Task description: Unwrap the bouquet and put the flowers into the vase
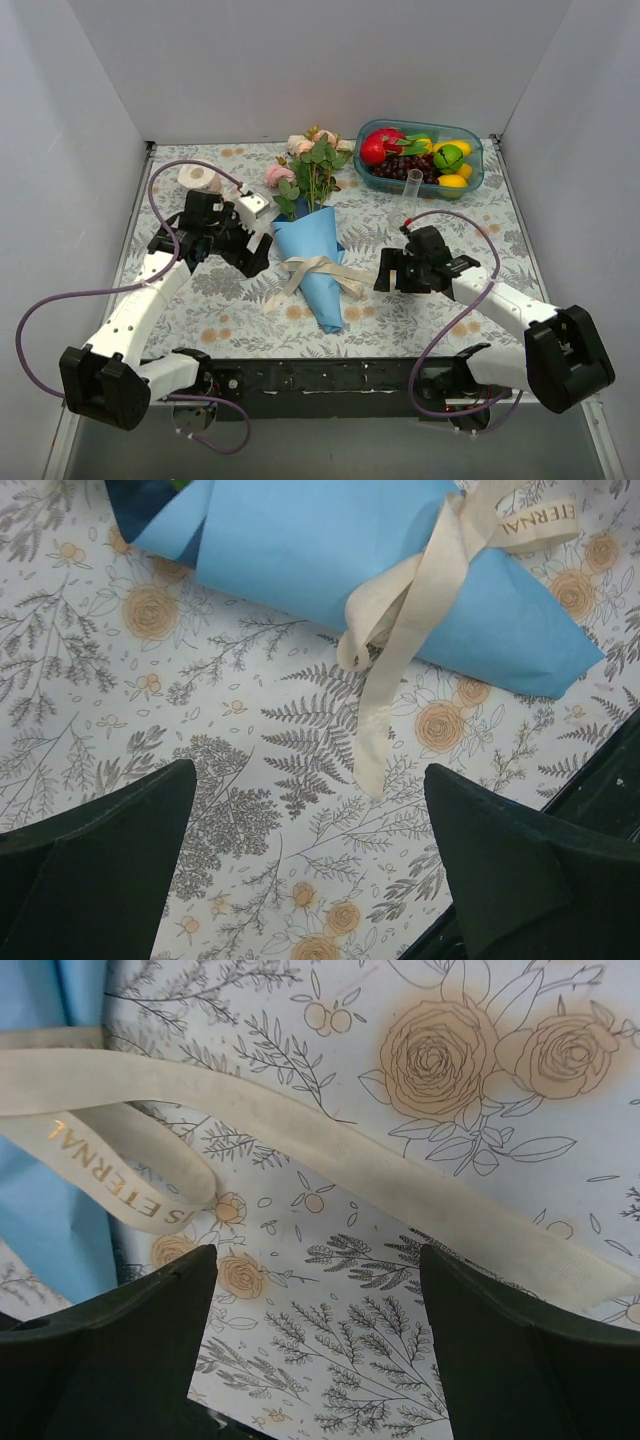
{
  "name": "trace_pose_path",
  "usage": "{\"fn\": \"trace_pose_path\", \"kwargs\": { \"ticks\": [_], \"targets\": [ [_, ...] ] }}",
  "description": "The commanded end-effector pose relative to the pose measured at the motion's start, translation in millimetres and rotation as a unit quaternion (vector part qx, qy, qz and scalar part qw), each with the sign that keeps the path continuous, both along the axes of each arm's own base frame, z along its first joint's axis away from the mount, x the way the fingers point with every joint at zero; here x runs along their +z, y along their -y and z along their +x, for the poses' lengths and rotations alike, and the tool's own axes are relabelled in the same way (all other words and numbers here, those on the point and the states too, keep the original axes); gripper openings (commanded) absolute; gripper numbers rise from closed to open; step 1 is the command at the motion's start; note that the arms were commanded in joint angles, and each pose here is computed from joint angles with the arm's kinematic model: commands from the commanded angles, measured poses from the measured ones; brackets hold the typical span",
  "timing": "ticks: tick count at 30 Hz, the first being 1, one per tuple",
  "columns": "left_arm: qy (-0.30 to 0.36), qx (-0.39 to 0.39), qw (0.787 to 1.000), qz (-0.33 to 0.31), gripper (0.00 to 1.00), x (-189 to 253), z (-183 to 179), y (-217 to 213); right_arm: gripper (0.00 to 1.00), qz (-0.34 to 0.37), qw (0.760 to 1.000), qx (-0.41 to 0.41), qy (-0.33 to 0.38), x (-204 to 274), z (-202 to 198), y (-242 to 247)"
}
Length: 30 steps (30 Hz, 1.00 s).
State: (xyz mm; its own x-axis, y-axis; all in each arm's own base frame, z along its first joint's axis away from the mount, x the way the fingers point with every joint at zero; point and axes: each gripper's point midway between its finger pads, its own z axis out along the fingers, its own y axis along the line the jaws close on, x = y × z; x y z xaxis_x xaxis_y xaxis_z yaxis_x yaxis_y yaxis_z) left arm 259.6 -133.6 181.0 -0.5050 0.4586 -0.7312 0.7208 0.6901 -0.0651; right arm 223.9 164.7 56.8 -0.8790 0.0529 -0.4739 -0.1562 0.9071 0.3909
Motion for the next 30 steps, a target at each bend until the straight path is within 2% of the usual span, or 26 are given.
{"fn": "trace_pose_path", "kwargs": {
  "ticks": [1,10,16,26,30],
  "targets": [
    [-0.002,-0.023,0.999,0.025,0.98,-22.0,-2.0,8.6,0.87,-0.047,0.999,-0.019,0.006,-16.4,4.7,-2.1],
    [-0.002,-0.068,0.997,0.049,0.98,-59.7,-8.4,36.2,0.85,-0.135,0.989,-0.032,0.049,3.7,36.0,9.5],
    [-0.010,-0.089,0.995,0.043,0.98,-76.1,-12.4,47.3,0.84,-0.161,0.983,-0.043,0.079,20.2,46.6,17.4],
    [-0.017,-0.113,0.991,0.068,0.98,-118.6,-22.4,62.9,0.82,-0.190,0.977,-0.036,0.084,21.6,41.7,26.2],
    [0.000,-0.108,0.992,0.066,0.98,-121.8,-12.5,69.3,0.75,-0.209,0.974,-0.043,0.075,14.8,40.4,31.3]
  ]
}}
